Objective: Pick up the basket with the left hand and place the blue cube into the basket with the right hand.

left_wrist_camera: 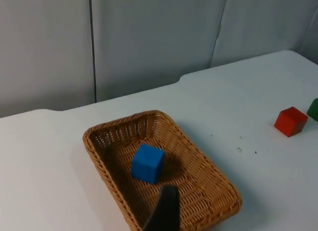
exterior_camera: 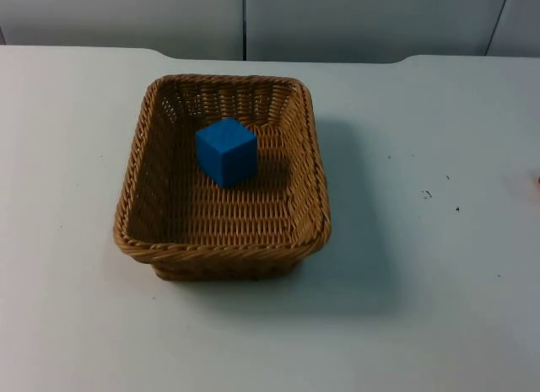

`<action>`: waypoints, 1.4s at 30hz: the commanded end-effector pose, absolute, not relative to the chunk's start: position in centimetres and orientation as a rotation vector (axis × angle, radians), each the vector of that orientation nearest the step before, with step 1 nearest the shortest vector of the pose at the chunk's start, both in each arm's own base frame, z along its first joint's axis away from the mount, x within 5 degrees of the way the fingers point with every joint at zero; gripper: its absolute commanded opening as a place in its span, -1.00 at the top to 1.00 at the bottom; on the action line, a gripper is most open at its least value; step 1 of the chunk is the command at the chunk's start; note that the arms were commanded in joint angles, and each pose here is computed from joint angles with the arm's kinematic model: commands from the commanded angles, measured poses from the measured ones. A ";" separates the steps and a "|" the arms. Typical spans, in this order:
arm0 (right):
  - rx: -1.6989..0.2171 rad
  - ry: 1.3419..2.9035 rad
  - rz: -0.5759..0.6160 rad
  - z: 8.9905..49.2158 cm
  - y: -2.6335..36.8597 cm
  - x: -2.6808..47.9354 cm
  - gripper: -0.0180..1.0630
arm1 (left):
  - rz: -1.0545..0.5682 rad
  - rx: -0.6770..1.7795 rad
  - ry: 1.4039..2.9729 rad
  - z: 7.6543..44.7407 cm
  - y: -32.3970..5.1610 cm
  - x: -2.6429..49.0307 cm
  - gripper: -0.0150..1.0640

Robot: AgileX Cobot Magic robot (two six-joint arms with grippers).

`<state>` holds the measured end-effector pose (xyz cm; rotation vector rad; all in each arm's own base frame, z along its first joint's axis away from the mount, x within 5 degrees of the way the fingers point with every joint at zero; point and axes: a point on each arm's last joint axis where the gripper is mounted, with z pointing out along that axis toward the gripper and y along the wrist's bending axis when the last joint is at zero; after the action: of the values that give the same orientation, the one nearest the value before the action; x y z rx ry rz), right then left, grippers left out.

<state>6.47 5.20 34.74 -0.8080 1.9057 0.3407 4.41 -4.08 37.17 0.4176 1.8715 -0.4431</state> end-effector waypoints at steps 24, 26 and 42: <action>-0.796 1.887 0.448 28.4 -0.2 -0.9 -0.73 | -0.143 0.196 2.071 29.8 -0.2 -2.8 -0.44; -0.808 1.924 0.432 27.9 -0.3 -0.8 -0.73 | -0.140 0.194 2.080 29.2 -0.3 -2.3 -0.44; -0.793 1.922 0.424 27.9 -0.3 -0.6 -0.73 | -0.169 0.164 2.043 27.9 -0.6 -0.8 -0.52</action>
<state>-0.70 -0.34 28.01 -0.7940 1.9229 0.4279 -0.83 -0.51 27.89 0.1699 2.0611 -0.1599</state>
